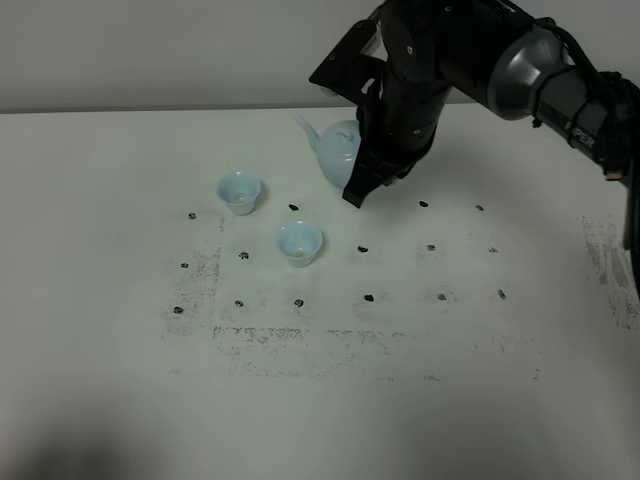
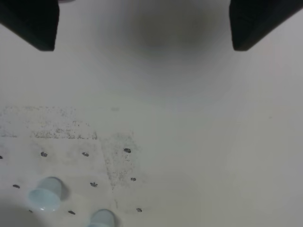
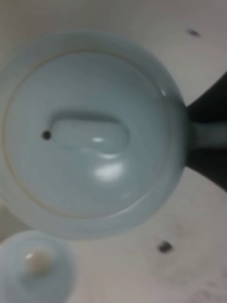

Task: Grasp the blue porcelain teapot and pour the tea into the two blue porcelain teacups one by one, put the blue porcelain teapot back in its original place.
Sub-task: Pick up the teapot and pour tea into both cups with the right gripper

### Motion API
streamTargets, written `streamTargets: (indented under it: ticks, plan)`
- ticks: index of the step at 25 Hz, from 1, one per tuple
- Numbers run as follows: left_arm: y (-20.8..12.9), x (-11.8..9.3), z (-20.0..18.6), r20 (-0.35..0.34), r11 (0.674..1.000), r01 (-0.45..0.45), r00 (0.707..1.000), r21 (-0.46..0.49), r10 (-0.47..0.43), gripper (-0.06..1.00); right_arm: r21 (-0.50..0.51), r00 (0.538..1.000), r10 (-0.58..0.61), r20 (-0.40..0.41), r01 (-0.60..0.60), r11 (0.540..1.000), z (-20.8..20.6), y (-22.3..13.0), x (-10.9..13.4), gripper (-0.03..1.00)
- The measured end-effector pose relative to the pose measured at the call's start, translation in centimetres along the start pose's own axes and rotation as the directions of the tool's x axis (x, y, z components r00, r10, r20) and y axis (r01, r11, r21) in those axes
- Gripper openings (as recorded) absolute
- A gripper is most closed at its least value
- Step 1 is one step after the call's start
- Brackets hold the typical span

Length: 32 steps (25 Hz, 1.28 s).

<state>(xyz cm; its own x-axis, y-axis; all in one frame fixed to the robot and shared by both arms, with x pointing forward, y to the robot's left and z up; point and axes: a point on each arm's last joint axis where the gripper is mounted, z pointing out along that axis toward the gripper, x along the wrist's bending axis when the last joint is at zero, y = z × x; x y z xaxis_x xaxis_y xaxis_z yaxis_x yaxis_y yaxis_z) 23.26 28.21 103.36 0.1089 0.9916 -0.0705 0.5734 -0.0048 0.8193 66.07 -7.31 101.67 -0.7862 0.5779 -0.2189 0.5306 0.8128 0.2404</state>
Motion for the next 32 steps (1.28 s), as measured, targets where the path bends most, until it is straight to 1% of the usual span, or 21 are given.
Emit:
streamTargets:
  ticks: [2,4,9,12,16,19,21,24,32]
  plan:
    - [0.0,0.0,0.0,0.000,1.000,0.000,1.000,0.000,0.000,0.70,-0.026,0.999,-0.035,-0.001,0.035,0.999,0.5,1.1,-0.4,0.04]
    - [0.0,0.0,0.0,0.000,1.000,0.000,1.000,0.000,0.000,0.70,-0.039,0.998,-0.063,-0.024,0.062,0.997,1.2,1.8,-0.4,0.04]
    - [0.0,0.0,0.0,0.000,1.000,0.000,1.000,0.000,0.000,0.70,-0.057,0.984,-0.165,-0.059,0.162,0.985,3.1,2.8,-0.3,0.04]
    - [0.0,0.0,0.0,0.000,1.000,0.000,1.000,0.000,0.000,0.70,-0.084,0.969,-0.235,-0.079,0.228,0.970,3.1,3.0,-0.1,0.04]
    - [0.0,0.0,0.0,0.000,1.000,0.000,1.000,0.000,0.000,0.70,-0.176,0.934,-0.328,-0.141,0.302,0.937,2.7,3.5,0.6,0.04]
    - [0.0,0.0,0.0,0.000,1.000,0.000,1.000,0.000,0.000,0.70,-0.223,0.906,-0.392,-0.160,0.354,0.908,2.6,3.8,1.1,0.04]
    - [0.0,0.0,0.0,0.000,1.000,0.000,1.000,0.000,0.000,0.70,-0.246,0.884,-0.440,-0.157,0.396,0.884,2.5,3.9,1.3,0.04]
    - [0.0,0.0,0.0,0.000,1.000,0.000,1.000,0.000,0.000,0.70,-0.254,0.857,-0.496,-0.139,0.453,0.854,2.5,3.9,1.3,0.04]
    - [0.0,0.0,0.0,0.000,1.000,0.000,1.000,0.000,0.000,0.70,-0.240,0.821,-0.560,-0.107,0.526,0.816,2.6,3.8,1.1,0.04]
